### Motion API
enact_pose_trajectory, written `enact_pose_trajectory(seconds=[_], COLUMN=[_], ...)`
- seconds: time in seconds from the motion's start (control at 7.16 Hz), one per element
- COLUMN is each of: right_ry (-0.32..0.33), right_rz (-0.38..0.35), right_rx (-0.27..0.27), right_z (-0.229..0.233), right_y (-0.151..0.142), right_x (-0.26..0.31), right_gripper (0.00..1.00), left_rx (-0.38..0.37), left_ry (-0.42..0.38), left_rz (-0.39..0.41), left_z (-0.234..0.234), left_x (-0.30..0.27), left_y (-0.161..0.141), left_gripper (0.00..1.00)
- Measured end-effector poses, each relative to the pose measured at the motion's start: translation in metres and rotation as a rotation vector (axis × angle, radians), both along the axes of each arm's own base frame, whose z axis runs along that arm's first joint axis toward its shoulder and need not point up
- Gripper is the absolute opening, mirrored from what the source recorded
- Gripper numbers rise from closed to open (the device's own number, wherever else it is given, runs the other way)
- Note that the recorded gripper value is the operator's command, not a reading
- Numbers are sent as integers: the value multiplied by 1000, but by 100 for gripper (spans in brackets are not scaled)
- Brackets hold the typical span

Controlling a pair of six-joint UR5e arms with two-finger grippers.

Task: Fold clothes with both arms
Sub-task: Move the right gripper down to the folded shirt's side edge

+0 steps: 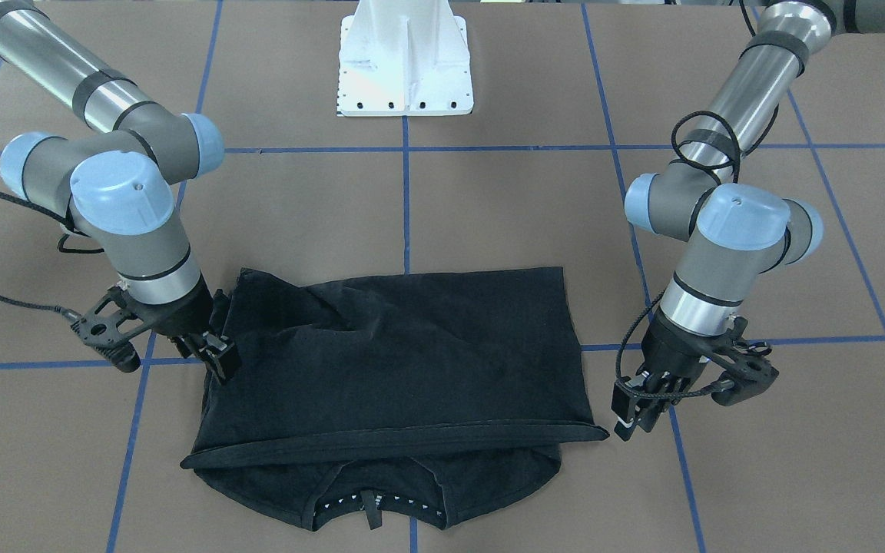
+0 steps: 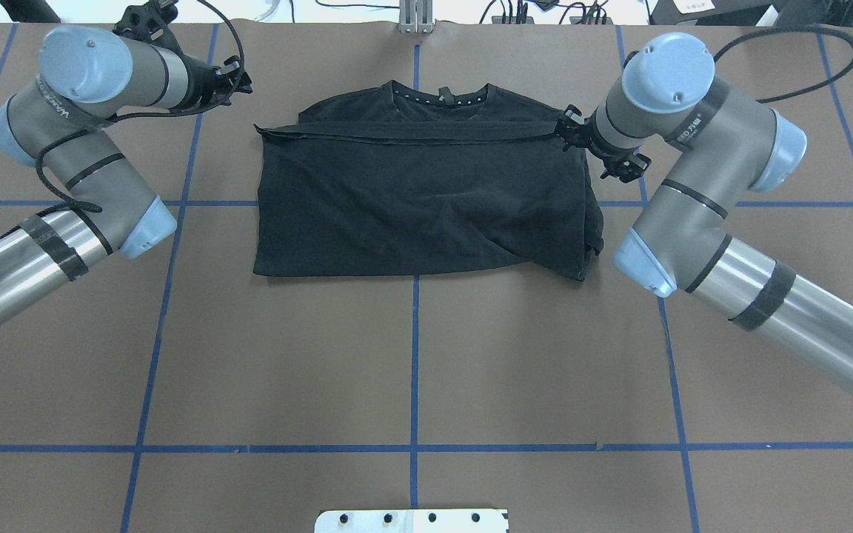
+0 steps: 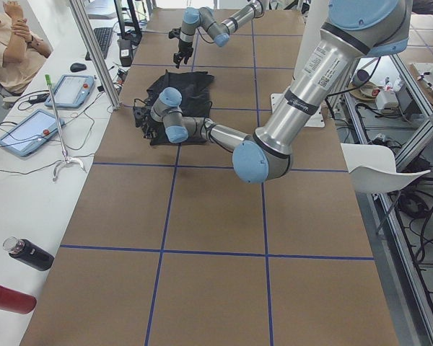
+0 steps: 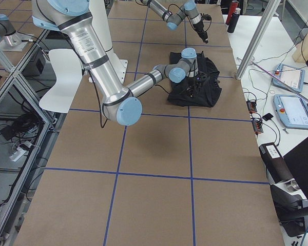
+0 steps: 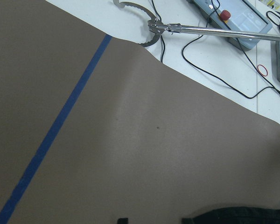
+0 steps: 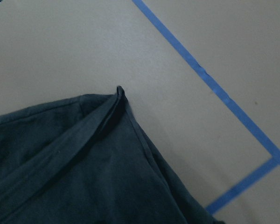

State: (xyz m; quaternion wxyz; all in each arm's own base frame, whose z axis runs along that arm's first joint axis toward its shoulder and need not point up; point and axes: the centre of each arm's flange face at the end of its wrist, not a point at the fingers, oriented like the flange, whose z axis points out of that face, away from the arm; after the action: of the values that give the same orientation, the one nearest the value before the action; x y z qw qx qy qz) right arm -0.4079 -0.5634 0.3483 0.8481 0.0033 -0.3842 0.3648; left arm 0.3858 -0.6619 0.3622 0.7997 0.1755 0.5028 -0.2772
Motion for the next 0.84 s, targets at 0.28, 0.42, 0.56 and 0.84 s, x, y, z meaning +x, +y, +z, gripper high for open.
enact_pose_trajectory(seconds=[0.28, 0.42, 0.56, 0.84], right_ry=[-67, -81, -72, -44], right_rz=[49, 74, 98, 111], right_rx=[-82, -110, -116, -121], right_z=[8, 8, 11, 24], right_y=[67, 91, 109, 132], right_x=[7, -3, -19, -39], right_gripper=[85, 84, 83, 77], left_rx=[3, 3, 4, 5], left_ry=[4, 4, 4, 5], left_rz=[0, -1, -1, -3], left_z=[-4, -5, -5, -6], left_x=[-1, -2, -2, -2], left_y=[2, 2, 2, 2], left_gripper=[50, 50, 50, 50])
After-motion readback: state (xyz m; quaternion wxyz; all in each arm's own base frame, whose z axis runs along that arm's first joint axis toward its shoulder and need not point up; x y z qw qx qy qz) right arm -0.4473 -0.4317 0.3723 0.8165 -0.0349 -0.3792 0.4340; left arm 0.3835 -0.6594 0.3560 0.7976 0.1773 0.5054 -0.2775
